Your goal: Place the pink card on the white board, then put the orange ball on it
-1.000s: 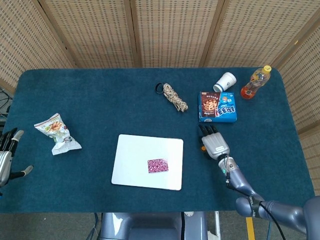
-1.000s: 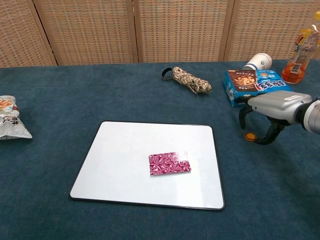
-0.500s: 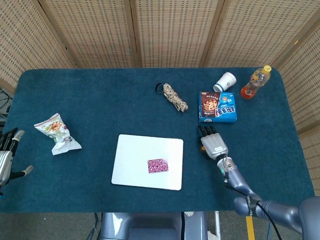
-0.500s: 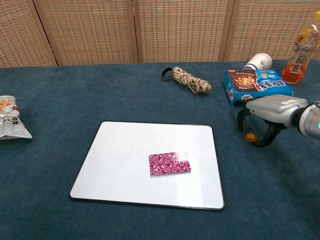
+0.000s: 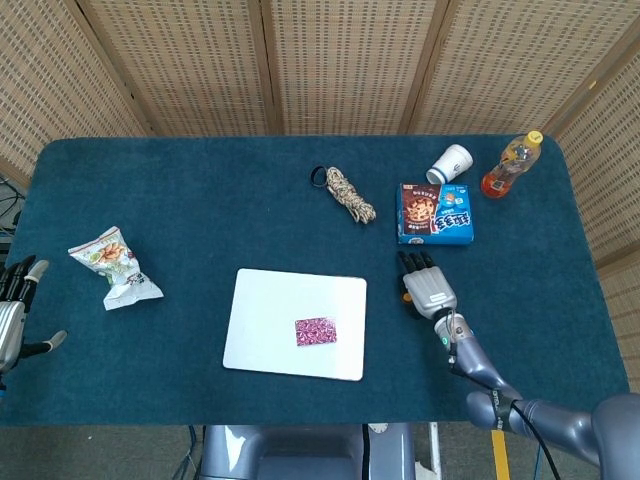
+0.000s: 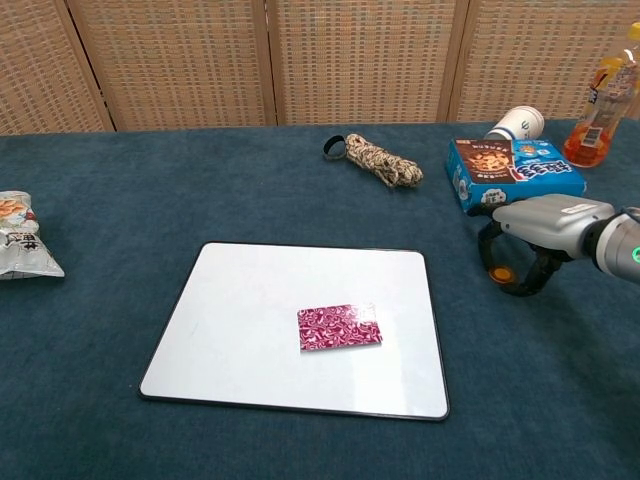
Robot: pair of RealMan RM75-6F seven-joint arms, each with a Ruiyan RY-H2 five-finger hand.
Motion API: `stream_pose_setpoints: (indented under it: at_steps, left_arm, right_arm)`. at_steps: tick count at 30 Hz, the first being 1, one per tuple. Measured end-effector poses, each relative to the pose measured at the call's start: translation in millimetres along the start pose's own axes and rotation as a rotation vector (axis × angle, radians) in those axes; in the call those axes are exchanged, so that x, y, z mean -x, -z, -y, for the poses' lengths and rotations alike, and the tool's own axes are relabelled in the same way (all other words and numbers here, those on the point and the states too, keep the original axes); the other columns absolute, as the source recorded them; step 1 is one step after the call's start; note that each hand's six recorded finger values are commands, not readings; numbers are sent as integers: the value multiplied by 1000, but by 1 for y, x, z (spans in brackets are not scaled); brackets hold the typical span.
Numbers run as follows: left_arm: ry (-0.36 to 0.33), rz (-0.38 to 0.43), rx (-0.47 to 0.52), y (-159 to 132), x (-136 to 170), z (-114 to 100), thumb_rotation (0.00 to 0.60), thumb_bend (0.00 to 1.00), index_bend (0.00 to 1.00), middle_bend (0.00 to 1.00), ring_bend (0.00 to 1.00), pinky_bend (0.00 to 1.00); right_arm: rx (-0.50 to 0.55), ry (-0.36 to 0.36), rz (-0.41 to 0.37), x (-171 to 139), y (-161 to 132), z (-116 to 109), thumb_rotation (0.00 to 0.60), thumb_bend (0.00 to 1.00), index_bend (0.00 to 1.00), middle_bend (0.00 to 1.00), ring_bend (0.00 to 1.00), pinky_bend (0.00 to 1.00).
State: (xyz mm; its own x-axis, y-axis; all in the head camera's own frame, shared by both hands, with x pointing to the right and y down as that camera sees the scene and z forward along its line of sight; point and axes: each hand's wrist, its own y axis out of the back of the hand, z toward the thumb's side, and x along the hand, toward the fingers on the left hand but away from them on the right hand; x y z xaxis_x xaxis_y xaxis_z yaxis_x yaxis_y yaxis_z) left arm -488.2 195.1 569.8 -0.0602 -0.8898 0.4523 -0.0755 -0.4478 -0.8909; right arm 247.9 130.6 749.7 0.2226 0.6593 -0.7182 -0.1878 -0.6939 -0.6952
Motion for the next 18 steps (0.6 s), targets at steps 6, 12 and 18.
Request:
stream_pose_setpoints:
  at_steps: [6, 12, 18]
  left_arm:
    - [1, 0, 0, 0, 0, 0, 600, 0, 0, 0, 0, 0]
    - [1, 1, 0, 0, 0, 0, 600, 0, 0, 0, 0, 0]
    - [2, 0, 3, 0, 0, 0, 600, 0, 0, 0, 0, 0]
  right_arm:
    - [-4, -4, 10, 1, 4, 1, 600, 363, 506, 0, 0, 0]
    - [-4, 7, 4, -1, 2, -3, 600, 363, 509, 0, 0, 0]
    - [4, 35, -33, -6, -11, -16, 600, 363, 509, 0, 0, 0]
